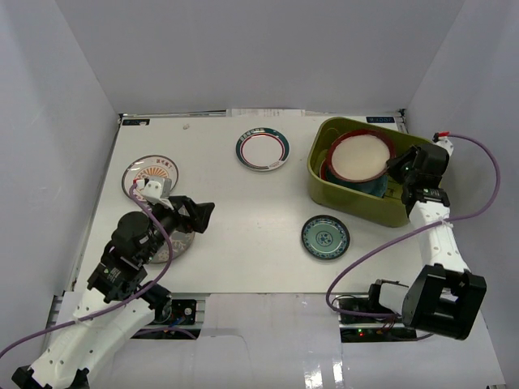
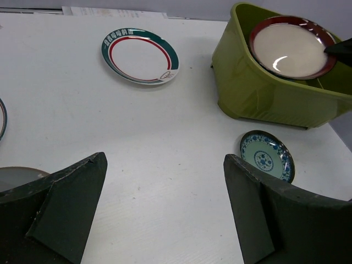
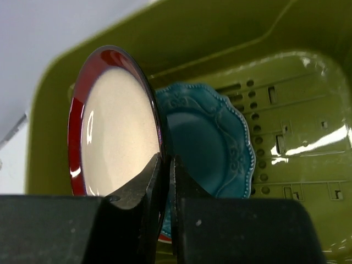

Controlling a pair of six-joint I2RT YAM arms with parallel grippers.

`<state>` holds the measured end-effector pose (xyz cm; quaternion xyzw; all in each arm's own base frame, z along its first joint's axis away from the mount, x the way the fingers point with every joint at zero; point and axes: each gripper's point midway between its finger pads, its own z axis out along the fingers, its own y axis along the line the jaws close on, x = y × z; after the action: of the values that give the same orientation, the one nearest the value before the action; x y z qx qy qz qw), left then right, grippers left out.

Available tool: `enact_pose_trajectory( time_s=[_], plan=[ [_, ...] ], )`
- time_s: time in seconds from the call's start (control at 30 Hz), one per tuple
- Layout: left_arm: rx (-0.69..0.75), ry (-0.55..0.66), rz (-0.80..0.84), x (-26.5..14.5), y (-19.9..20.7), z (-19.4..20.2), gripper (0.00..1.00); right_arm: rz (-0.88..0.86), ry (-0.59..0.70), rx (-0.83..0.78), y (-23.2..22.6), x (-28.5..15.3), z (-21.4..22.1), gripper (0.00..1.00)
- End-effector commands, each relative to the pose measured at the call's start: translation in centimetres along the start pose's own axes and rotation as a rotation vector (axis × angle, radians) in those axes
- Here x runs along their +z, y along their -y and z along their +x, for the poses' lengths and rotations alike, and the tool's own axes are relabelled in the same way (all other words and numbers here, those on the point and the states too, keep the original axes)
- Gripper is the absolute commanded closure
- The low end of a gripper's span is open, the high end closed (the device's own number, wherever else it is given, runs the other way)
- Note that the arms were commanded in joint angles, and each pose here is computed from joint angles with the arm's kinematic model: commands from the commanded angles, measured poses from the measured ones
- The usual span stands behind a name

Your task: Place the plates into the plastic bin on the countertop

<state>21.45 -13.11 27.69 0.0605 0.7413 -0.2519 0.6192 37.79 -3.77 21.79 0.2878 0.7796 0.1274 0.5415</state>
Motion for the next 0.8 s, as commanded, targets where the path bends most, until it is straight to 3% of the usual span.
enact_pose_trajectory(
  time_s=[0.0,0.33,0.4,0.5,0.53,0.67,0.77],
  plan=[
    [-0.003,0.011,0.019,-0.2,0.3,-0.2,0.02,-0.130,0.075,0.039,-2.7,0.8,-2.4,0.92],
    [-0.001,0.006,0.030,-0.1,0.5,-0.1,0.02,0.015,0.044,0.041,1.6,2.1,0.5,0.92],
    [-0.001,0.009,0.028,-0.1,0.4,-0.2,0.02,0.042,0.039,0.045,2.3,2.1,1.1,0.88],
    [0.000,0.008,0.025,-0.1,0.4,-0.1,0.02,0.068,0.035,0.047,3.2,2.1,1.8,0.72],
    [-0.001,0.010,0.025,-0.1,0.4,-0.2,0.02,0.073,0.036,0.047,3.3,2.0,1.8,0.57],
    [-0.001,0.009,0.018,-0.1,0.3,-0.2,0.02,0.053,0.075,0.031,2.4,1.0,0.4,0.27],
    [-0.001,0.008,0.020,-0.1,0.3,-0.2,0.02,-0.013,0.106,0.013,0.4,-0.3,-1.5,0.20]
  ],
)
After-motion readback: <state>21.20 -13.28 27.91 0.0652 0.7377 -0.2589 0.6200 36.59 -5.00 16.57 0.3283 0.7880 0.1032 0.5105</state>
